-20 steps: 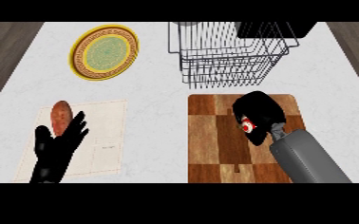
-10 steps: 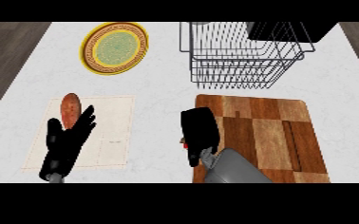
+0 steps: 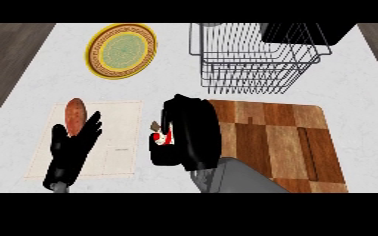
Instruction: Pick the cupcake from the cutting board and place it in the basket
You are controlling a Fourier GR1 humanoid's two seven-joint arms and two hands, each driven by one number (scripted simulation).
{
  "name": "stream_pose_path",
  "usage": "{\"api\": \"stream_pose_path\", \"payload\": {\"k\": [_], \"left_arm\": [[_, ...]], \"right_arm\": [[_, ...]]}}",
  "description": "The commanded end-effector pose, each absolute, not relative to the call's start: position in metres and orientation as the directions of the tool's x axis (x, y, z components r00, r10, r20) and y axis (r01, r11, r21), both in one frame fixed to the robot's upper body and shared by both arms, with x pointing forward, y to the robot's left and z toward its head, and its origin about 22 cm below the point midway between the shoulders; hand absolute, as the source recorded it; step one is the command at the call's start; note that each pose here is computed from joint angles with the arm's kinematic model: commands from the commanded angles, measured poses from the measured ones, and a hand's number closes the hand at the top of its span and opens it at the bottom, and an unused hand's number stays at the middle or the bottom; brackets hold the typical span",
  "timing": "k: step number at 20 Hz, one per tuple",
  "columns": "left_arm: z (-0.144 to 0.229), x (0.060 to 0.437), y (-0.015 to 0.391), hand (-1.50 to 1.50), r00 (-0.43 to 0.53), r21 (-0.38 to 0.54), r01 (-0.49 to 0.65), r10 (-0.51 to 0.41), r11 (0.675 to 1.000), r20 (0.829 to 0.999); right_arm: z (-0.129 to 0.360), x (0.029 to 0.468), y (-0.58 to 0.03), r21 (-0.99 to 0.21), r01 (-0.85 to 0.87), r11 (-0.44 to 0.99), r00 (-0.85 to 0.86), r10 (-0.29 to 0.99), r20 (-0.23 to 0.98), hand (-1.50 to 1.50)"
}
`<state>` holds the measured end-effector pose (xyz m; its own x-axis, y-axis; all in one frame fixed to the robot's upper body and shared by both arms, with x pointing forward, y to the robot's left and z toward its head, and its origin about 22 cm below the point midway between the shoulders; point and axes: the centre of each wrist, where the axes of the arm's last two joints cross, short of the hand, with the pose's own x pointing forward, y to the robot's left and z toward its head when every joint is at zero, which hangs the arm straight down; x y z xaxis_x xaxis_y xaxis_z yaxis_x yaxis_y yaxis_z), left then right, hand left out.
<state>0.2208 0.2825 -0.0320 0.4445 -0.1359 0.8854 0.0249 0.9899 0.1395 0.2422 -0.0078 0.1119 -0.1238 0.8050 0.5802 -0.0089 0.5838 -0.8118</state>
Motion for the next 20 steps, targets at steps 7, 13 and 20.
{"api": "stream_pose_path", "payload": {"k": [7, 13, 20], "left_arm": [[-0.045, 0.214, 0.298, 0.00, 0.529, 0.152, -0.013, -0.122, 0.988, 0.840], [-0.054, 0.200, 0.292, 0.00, 0.531, 0.152, -0.012, -0.123, 0.988, 0.838], [-0.047, 0.199, 0.289, 0.00, 0.542, 0.135, -0.037, -0.093, 0.990, 0.835]], "right_arm": [[0.221, 0.249, 0.020, -0.596, 0.270, 0.756, -0.133, 0.642, 0.755, 1.50], [0.269, 0.279, 0.013, -0.564, 0.360, 0.744, -0.073, 0.625, 0.778, 1.50], [0.303, 0.304, -0.003, -0.575, 0.388, 0.721, -0.018, 0.629, 0.777, 1.50]]}}
